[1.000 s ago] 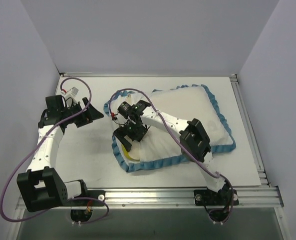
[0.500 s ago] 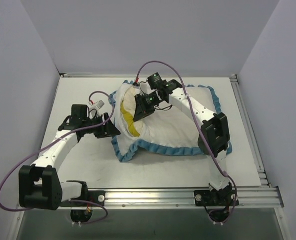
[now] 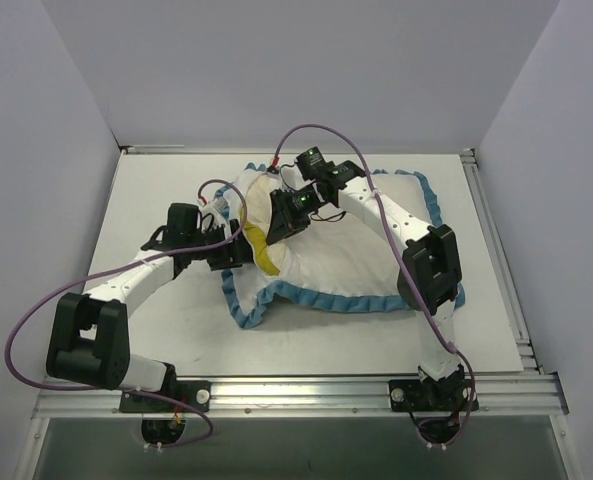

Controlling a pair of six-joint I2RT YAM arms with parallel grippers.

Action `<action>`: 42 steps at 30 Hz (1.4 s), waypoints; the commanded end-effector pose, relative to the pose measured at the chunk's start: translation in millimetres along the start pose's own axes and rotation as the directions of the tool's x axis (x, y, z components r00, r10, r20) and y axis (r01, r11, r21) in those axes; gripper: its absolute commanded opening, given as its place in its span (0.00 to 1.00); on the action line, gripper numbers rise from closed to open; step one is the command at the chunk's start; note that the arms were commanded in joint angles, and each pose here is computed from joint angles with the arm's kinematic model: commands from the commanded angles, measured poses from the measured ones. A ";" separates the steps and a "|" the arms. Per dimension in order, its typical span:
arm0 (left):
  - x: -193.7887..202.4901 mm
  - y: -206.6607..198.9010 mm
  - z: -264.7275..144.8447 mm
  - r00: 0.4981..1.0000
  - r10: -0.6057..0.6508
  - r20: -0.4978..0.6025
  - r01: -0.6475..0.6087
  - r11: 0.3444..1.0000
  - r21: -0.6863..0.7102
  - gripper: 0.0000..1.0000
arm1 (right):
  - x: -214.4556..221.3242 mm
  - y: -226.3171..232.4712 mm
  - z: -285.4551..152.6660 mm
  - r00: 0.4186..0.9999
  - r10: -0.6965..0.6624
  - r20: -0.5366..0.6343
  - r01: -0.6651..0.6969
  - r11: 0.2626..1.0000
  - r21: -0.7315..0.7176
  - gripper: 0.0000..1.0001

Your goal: Put the pillow into the pillowcase

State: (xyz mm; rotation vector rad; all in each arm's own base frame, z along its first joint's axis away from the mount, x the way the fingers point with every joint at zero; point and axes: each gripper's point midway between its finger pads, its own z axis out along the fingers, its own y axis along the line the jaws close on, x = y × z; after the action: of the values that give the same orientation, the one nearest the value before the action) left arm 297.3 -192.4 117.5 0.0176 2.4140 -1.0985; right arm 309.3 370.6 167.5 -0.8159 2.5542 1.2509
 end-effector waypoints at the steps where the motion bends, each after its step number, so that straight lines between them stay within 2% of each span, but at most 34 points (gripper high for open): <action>1: -17.8 3.9 8.4 0.998 0.010 0.063 -0.008 0.999 -0.037 0.85 | -5.7 40.9 -21.2 0.999 -0.035 0.037 0.039 0.993 -0.114 0.00; 4: -15.2 5.7 13.8 0.998 -0.011 0.069 0.012 1.000 -0.015 0.89 | -2.8 39.9 -22.5 0.999 -0.029 0.031 0.032 0.992 -0.119 0.00; 7: -21.7 -9.3 11.2 0.995 -0.006 0.098 -0.002 0.997 0.080 0.91 | 2.4 37.4 -21.2 1.000 -0.009 0.016 0.011 0.992 -0.126 0.00; 8: -32.6 -17.0 1.8 0.991 0.007 0.137 -0.024 0.992 0.123 0.91 | 2.1 37.1 -21.8 1.000 -0.008 0.018 0.010 0.992 -0.126 0.00; 11: -33.6 -31.8 -21.8 0.990 -0.015 0.139 -0.014 0.979 0.202 0.90 | 4.1 34.6 -23.6 1.000 0.005 0.015 -0.003 0.992 -0.127 0.00; 14: -32.4 -40.3 -31.3 0.991 0.022 0.132 -0.049 0.977 0.206 0.90 | 3.2 37.6 -24.3 1.000 0.002 0.021 0.000 0.991 -0.130 0.00; 19: -24.2 -32.8 -13.8 0.993 0.038 0.114 -0.056 0.986 0.157 0.90 | -1.7 39.5 -26.4 1.000 0.006 0.030 -0.002 0.990 -0.140 0.00; 24: -4.8 8.6 6.4 0.999 -0.051 0.013 0.051 0.999 0.019 0.84 | -5.1 41.0 -28.0 0.999 0.011 0.037 -0.006 0.989 -0.146 0.00; 30: -2.7 16.6 21.0 0.997 -0.072 0.018 0.072 0.997 0.007 0.79 | -6.2 39.7 -28.7 0.999 0.022 0.043 -0.016 0.989 -0.148 0.00; 33: 3.3 20.8 25.9 0.995 -0.094 -0.013 0.094 0.996 0.001 0.77 | -6.6 37.0 -30.4 0.999 0.024 0.048 -0.017 0.990 -0.142 0.00; 37: 5.2 24.3 8.1 0.993 -0.121 -0.002 0.121 0.992 0.045 0.75 | -9.0 23.1 -38.2 0.996 0.064 0.062 -0.056 0.990 -0.128 0.00; 39: -6.7 19.4 -6.6 0.994 -0.097 0.053 0.093 0.993 0.075 0.77 | -10.2 13.9 -43.0 0.994 0.083 0.073 -0.074 0.991 -0.116 0.00; 42: 0.3 19.0 -10.8 0.998 -0.065 0.025 0.063 0.996 0.060 0.77 | -8.5 11.0 -44.4 0.993 0.096 0.069 -0.087 0.989 -0.123 0.00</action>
State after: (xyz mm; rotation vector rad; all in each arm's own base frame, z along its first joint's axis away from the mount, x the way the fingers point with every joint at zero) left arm 298.8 -177.4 104.9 -0.1251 2.3904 -1.2308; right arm 315.7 354.0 156.9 -0.6773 2.6173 1.3467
